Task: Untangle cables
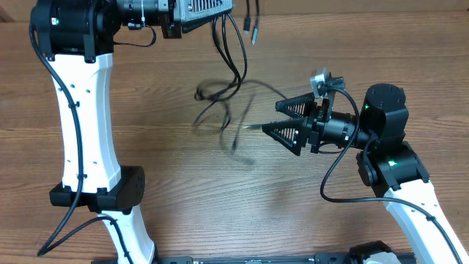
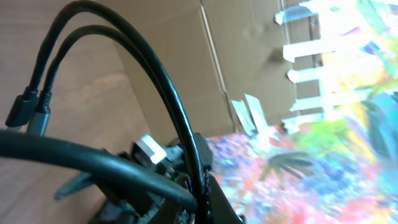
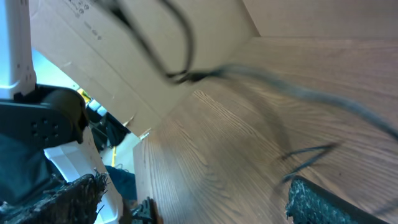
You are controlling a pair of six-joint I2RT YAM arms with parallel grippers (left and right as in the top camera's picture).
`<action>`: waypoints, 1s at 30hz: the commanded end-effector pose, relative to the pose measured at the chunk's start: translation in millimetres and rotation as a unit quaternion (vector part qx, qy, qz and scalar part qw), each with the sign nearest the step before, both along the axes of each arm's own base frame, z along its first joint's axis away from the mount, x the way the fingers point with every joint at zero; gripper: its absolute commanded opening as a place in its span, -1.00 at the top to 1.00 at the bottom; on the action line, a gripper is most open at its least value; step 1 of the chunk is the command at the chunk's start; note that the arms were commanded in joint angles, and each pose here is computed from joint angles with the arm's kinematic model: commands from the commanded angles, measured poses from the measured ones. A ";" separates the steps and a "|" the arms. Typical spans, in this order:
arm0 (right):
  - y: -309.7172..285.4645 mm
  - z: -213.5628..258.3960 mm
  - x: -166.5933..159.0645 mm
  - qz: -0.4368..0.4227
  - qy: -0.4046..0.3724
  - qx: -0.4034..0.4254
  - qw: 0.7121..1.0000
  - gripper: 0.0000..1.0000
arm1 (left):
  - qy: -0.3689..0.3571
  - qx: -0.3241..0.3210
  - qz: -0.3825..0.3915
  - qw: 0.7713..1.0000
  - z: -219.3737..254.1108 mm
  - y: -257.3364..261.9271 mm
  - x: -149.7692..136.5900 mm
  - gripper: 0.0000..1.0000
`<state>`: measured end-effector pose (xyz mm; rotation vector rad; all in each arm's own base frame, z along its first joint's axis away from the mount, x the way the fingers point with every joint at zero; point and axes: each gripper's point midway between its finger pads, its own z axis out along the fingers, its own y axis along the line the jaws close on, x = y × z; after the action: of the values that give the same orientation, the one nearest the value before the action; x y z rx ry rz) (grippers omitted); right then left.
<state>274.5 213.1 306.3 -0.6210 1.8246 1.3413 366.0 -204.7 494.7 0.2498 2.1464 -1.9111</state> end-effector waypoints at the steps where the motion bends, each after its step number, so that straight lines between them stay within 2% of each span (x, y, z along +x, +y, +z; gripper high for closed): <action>1: 1.4 6.9 0.7 -0.004 0.019 0.012 1.000 -0.89 | -0.003 -0.024 -0.036 0.999 19.0 -0.8 -22.4 0.92; 5: 5.9 16.4 -11.3 0.038 0.000 0.026 0.999 -0.89 | -0.007 -0.007 -0.005 1.000 13.5 -0.2 -11.8 0.92; 11: 9.3 38.3 -22.2 0.081 -0.076 0.043 0.993 -0.89 | -0.024 0.026 0.047 0.998 2.7 3.0 6.6 0.91; 15: 9.5 52.8 -22.2 0.083 -0.127 0.051 0.987 -0.89 | 0.003 0.061 0.077 0.995 -15.5 2.3 11.4 0.92; 19: 8.4 65.0 -17.9 0.069 -0.169 0.056 0.982 -0.89 | 0.027 0.096 0.090 0.991 -33.9 -3.5 8.7 0.91; 24: 6.4 63.2 -5.0 0.037 -0.190 0.045 0.980 -0.88 | 0.020 0.107 0.060 0.992 -38.7 -24.0 -5.9 0.91; 27: 6.0 59.6 2.9 0.023 -0.187 0.041 0.981 -0.75 | 0.001 0.110 0.038 0.993 -38.9 -37.3 -14.8 0.91; 29: 5.7 56.4 8.9 0.014 -0.182 0.039 0.982 -0.54 | 0.003 0.113 0.030 0.993 -40.4 -43.9 -19.5 0.91; 30: 5.8 54.7 11.0 0.012 -0.179 0.038 0.983 -0.50 | 0.005 0.118 0.029 0.993 -42.4 -46.6 -21.0 0.92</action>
<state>274.5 218.6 360.8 -0.8147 1.4721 1.2567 356.8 -245.5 443.4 0.1266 2.3958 -1.6697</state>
